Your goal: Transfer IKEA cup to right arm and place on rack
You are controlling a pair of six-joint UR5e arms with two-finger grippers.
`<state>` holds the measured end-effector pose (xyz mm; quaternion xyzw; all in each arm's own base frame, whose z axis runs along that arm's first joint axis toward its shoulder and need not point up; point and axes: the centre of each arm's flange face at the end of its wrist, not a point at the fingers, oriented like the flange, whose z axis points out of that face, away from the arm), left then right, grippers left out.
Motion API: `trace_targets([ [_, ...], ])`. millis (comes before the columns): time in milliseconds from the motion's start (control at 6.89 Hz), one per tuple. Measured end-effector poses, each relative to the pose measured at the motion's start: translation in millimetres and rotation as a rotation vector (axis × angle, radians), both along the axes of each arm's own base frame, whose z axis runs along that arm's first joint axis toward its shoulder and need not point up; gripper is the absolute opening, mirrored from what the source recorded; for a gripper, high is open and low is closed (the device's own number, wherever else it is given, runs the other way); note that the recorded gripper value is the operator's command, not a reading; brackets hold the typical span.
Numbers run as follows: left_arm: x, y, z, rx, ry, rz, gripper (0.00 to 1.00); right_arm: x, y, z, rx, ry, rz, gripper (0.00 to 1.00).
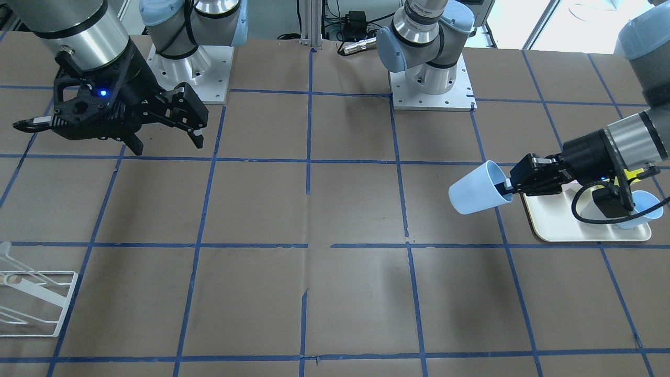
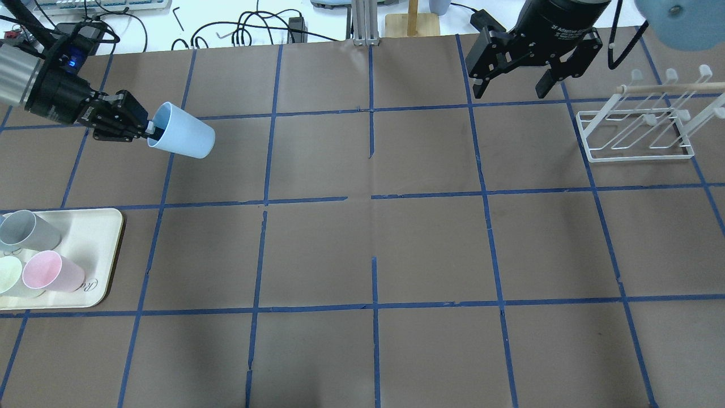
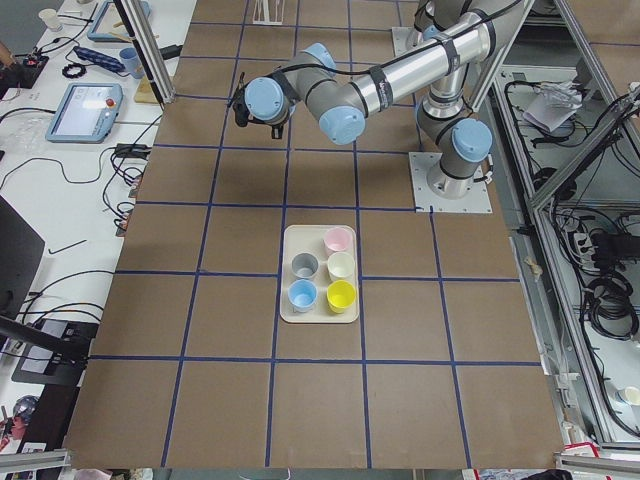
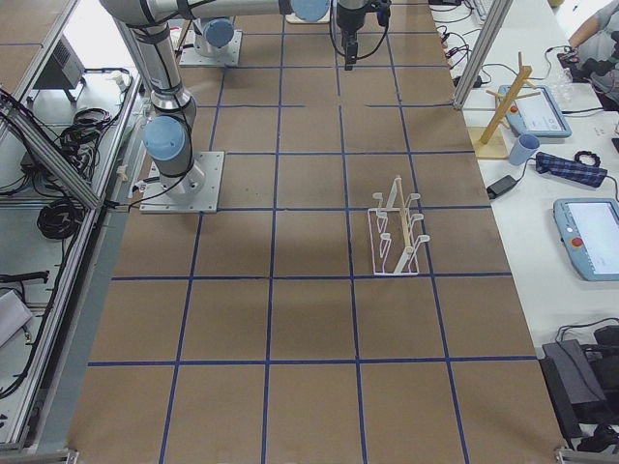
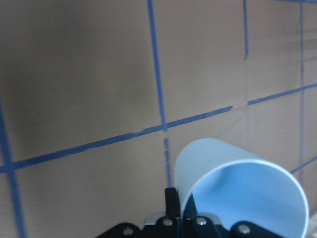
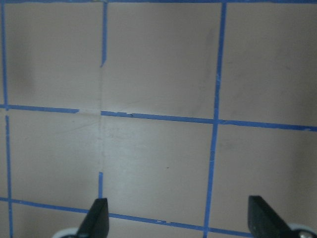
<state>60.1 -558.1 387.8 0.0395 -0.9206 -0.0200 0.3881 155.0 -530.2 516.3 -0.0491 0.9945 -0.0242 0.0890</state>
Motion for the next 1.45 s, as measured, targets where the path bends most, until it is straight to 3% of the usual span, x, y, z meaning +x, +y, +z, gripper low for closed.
trace_targets([
  [290,-62,0,12,0.156,0.319,0.161,0.0,9,3,9,-0.057,-0.119,0.168,1.0],
  [580,-129,-1,20,0.254,0.572,0.242,0.0,3,0,7,-0.148,-0.127,0.5,0.97],
  [870,-186,1,20,0.305,0.738,0.293,0.0,-13,-13,2,-0.261,-0.171,0.767,0.98],
  [1015,-208,6,12,0.324,0.792,0.313,0.0,-37,-27,-5,-0.339,-0.242,0.854,0.98],
  [1450,-255,18,1,0.348,0.859,0.308,0.0,-54,-40,19,-0.642,-0.524,0.919,0.98],
])
